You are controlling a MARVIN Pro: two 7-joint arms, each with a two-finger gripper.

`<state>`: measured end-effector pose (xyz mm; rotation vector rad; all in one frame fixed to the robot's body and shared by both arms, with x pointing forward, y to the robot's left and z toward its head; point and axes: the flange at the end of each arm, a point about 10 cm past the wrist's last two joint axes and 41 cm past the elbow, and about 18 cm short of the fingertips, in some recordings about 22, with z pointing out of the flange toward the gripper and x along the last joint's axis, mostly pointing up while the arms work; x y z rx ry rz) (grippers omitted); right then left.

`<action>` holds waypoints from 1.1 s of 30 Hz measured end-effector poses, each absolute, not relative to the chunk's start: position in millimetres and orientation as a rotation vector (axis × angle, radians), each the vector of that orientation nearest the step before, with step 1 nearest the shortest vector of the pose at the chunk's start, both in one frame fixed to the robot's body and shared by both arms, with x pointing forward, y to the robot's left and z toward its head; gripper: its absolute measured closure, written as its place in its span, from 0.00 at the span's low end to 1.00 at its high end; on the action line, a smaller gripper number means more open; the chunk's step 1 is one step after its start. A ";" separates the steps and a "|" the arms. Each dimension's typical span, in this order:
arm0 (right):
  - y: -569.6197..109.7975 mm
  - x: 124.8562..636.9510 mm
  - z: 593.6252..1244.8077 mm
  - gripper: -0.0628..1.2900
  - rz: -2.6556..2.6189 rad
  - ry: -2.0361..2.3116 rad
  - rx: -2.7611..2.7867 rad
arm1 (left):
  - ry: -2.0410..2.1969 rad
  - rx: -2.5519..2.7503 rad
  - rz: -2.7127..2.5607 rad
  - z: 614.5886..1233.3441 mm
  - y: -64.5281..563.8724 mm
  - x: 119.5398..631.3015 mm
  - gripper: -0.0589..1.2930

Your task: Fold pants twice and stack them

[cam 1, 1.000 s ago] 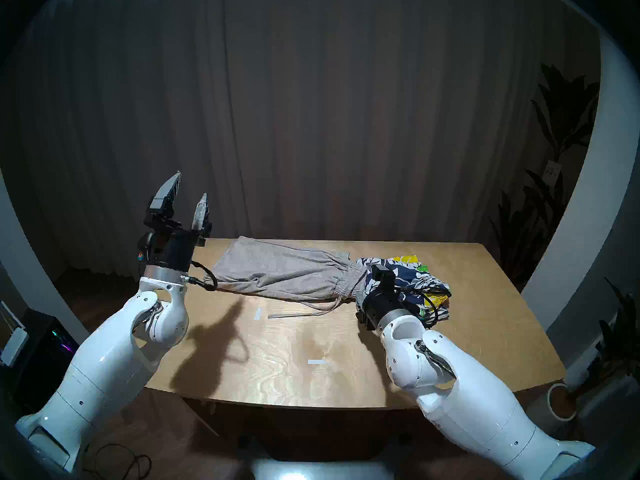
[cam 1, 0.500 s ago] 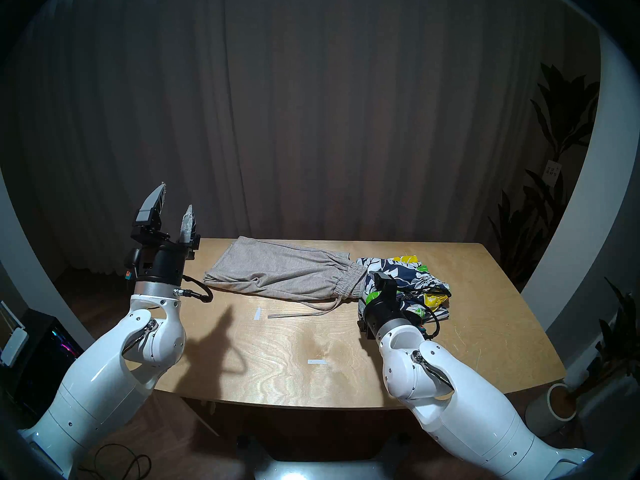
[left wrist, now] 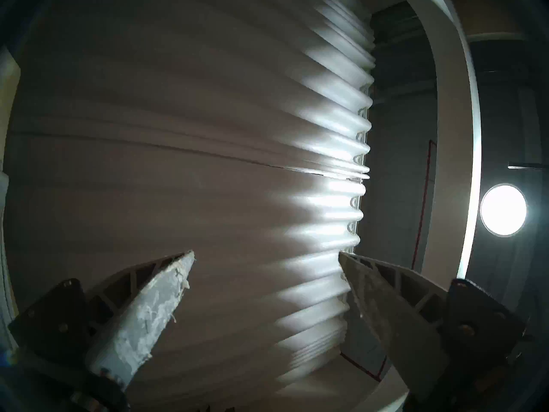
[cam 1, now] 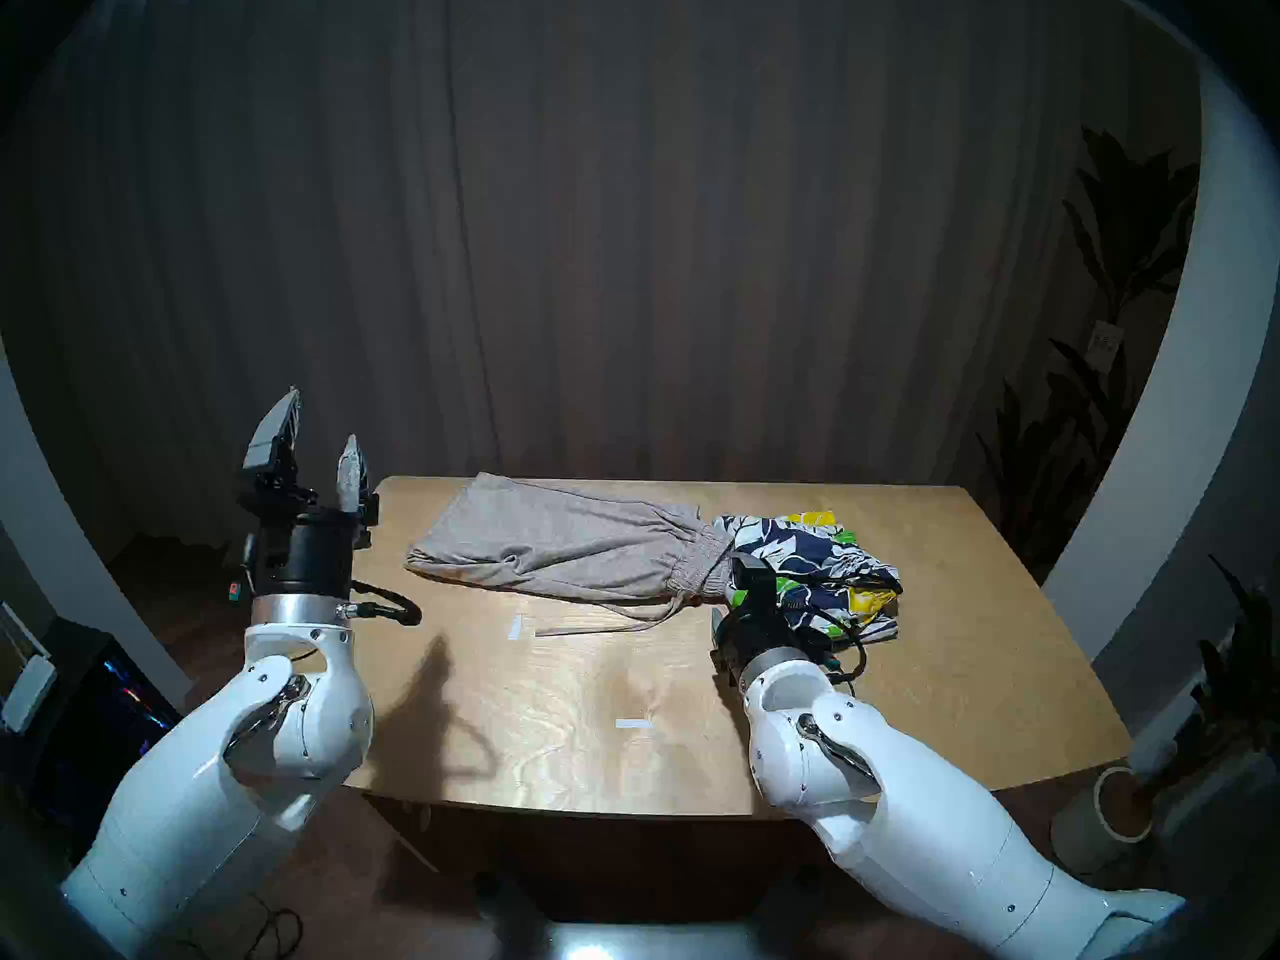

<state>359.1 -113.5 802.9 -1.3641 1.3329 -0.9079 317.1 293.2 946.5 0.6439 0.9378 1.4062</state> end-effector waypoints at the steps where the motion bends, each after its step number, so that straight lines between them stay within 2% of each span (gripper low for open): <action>1: -113.6 360.5 800.4 0.05 -0.918 1.330 -1.373 | 0.957 0.642 1.415 947.3 293.3 313.9 0.05; 33: -74.0 397.4 769.5 0.05 -0.989 1.297 -1.529 | 1.442 0.707 1.523 962.1 305.4 247.0 0.05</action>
